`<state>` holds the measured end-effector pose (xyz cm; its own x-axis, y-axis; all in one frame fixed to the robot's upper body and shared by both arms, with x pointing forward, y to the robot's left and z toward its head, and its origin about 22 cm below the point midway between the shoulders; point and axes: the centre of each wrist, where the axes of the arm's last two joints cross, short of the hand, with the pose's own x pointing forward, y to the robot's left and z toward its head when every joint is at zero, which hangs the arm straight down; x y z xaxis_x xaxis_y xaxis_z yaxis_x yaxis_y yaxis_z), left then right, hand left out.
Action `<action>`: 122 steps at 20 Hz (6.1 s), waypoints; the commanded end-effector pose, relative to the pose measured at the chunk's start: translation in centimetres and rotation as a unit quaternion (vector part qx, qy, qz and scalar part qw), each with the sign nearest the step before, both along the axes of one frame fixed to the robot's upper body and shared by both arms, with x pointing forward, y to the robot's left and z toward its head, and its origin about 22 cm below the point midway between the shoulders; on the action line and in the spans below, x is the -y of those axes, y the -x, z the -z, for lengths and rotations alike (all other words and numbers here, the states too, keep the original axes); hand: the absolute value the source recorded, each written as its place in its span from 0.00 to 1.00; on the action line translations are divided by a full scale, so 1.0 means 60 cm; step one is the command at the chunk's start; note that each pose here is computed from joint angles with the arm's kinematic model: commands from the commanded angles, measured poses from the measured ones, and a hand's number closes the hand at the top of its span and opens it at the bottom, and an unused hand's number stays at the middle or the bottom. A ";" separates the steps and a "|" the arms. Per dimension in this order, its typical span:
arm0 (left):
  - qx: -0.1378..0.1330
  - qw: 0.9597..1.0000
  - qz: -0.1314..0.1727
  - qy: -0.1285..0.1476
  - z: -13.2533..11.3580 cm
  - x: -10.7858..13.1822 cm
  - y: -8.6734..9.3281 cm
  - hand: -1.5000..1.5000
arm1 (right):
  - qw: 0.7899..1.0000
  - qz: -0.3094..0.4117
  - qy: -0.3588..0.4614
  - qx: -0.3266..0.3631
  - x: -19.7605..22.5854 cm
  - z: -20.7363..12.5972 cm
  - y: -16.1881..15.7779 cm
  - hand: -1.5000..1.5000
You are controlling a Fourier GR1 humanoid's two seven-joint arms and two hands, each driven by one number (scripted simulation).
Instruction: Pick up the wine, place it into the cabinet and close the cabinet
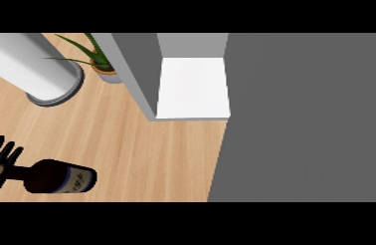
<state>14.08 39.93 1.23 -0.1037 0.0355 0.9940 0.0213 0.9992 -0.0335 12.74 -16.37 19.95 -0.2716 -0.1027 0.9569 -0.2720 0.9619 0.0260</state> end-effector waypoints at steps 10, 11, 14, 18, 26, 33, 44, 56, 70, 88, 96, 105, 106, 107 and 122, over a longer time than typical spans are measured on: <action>-0.014 1.000 -0.016 -0.005 0.090 -0.019 -0.030 0.00 | 0.998 0.009 -0.006 0.054 0.032 -0.041 0.061 0.00; -0.017 0.999 -0.031 -0.008 0.105 -0.020 -0.017 0.00 | 0.999 0.009 -0.017 0.043 0.016 -0.031 0.074 0.00; -0.032 0.999 -0.004 -0.010 0.122 -0.008 -0.013 0.00 | 0.999 0.018 -0.012 0.047 0.018 -0.029 0.058 0.00; -0.039 0.999 0.015 0.020 0.129 -0.037 -0.053 0.00 | 0.999 0.016 -0.011 0.046 0.013 -0.016 0.051 0.00; -0.059 0.996 0.042 0.060 0.173 -0.016 -0.078 0.00 | 0.998 0.010 0.003 0.059 0.033 -0.038 0.065 0.00; -0.051 0.995 0.048 0.070 0.217 0.025 -0.037 0.00 | 0.999 0.015 -0.009 0.043 0.019 -0.029 0.075 0.00; -0.016 0.995 0.037 0.087 0.202 0.008 -0.062 1.00 | 0.999 0.007 0.004 0.046 0.033 -0.032 0.070 0.00; 0.026 0.996 0.056 0.058 0.209 0.065 -0.053 1.00 | 0.999 0.022 -0.003 0.041 0.029 -0.011 0.061 0.00; 0.039 0.988 0.115 0.096 0.167 0.248 -0.126 1.00 | 0.998 0.024 -0.008 0.050 0.033 -0.020 0.074 0.00; 0.074 0.991 0.099 0.059 0.062 0.395 -0.162 1.00 | 0.998 0.023 -0.002 0.054 0.041 -0.010 0.073 0.00; 0.082 0.995 0.056 0.026 0.051 0.424 -0.193 1.00 | 0.999 0.030 0.016 0.037 0.054 -0.009 0.088 0.00; 0.080 0.995 0.062 -0.007 0.016 0.434 -0.268 1.00 | 0.999 0.030 -0.003 0.045 0.061 -0.015 0.090 0.00; 0.079 0.995 0.059 -0.010 0.024 0.431 -0.279 1.00 | 0.999 0.025 -0.004 0.039 0.052 -0.005 0.083 0.00; 0.074 0.996 0.058 -0.012 0.037 0.445 -0.277 1.00 | 0.999 0.016 0.007 0.049 0.062 -0.014 0.089 0.00; 0.055 0.996 0.073 -0.010 0.022 0.487 -0.374 1.00 | 0.999 0.016 0.007 0.048 0.061 0.006 0.077 0.00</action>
